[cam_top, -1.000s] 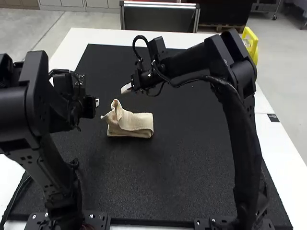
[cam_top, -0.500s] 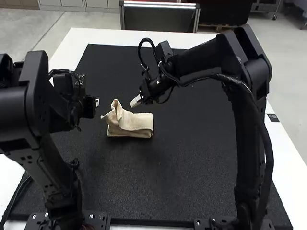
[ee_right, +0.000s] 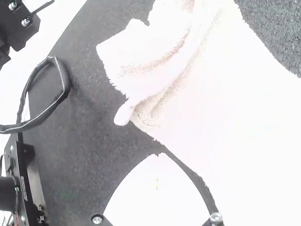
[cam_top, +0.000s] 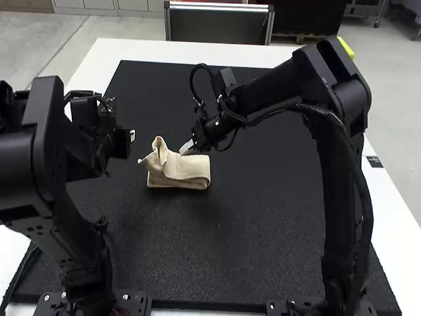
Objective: Fold the towel.
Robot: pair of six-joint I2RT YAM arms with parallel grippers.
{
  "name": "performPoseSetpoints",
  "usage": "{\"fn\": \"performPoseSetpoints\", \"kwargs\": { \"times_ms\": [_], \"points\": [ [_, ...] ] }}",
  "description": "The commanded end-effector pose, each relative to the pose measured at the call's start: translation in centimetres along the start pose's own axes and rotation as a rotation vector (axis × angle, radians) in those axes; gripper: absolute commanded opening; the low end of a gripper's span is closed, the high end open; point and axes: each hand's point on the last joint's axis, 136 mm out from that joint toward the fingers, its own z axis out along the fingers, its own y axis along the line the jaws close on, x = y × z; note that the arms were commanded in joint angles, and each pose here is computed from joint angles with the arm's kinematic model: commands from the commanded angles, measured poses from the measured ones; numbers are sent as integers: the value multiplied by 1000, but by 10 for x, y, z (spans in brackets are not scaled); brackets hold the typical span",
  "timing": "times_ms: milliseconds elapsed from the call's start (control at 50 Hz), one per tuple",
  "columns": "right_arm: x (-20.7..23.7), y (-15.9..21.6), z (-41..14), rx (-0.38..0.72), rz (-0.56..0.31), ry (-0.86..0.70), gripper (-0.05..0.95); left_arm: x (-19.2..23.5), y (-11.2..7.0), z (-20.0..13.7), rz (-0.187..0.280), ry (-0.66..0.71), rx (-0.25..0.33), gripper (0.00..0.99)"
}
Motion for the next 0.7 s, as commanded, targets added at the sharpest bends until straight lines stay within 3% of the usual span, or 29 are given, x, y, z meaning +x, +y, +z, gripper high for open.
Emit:
{"fn": "performPoseSetpoints", "kwargs": {
  "times_ms": [0, 680],
  "points": [
    [6, 1, 16, -7, -11, 21, -20, -10, 3, -4, -3, -28, -12, 449],
    [1, 7, 57, -44, -33, 36, -20, -10, 2, -6, -27, -36, -12, 452]
  ]
}}
